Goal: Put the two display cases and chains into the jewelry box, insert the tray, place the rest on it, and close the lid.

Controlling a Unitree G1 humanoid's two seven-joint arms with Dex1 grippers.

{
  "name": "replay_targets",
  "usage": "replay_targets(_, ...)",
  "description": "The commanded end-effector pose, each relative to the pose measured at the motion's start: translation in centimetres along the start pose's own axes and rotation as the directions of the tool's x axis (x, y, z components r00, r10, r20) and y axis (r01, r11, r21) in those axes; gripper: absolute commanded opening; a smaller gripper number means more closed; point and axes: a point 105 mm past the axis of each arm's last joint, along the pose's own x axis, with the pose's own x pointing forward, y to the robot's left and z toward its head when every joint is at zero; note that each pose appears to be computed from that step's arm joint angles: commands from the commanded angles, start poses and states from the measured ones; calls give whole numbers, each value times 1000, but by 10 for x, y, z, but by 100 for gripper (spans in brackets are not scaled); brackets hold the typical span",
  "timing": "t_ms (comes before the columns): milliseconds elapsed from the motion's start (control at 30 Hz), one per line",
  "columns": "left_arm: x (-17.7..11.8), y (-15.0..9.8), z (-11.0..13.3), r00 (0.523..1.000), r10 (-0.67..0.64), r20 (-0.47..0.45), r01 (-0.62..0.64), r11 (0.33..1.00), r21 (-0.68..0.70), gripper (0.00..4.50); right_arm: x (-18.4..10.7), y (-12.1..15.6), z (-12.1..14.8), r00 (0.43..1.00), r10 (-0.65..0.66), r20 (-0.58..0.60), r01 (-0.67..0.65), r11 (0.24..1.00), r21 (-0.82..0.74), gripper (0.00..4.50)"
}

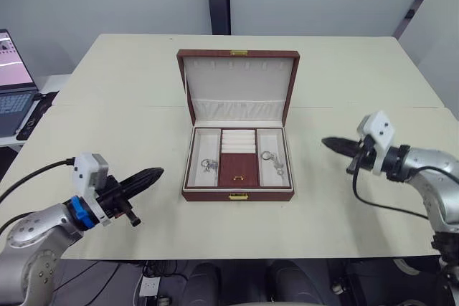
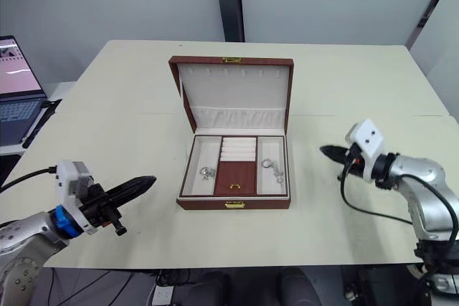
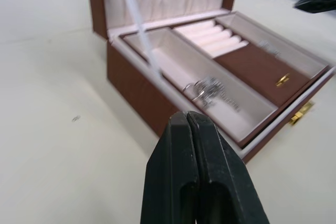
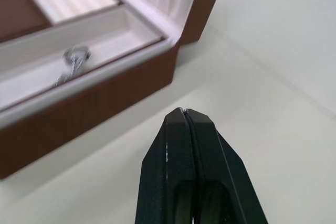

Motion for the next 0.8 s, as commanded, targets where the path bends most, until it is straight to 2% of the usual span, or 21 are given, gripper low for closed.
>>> replay_targets(33,0,-29,25,992,-120,42,118,992,49,0,6,-18,35,992,-73,106,77,997,-32,1)
replay_targets(133,-1,-47,33,984,-172,52,168,983,68,0,19,-36,58,978,-147,150,154,987,-38,1)
replay_targets(267,0,-59,40,979,-177,101,170,983,67,0,36,-53,68,964,-217,155,232,969,-89,1)
replay_targets(467,3,-68,45,974,-168,153,160,985,62,0,64,-64,83,946,-255,201,284,950,-133,1)
replay_targets(633,7,-70,50,970,-172,172,159,984,85,0,94,-66,81,967,-196,161,198,980,6,1)
replay_targets(800,12,-71,52,970,-170,173,156,984,91,0,101,-68,83,973,-134,188,117,988,100,1)
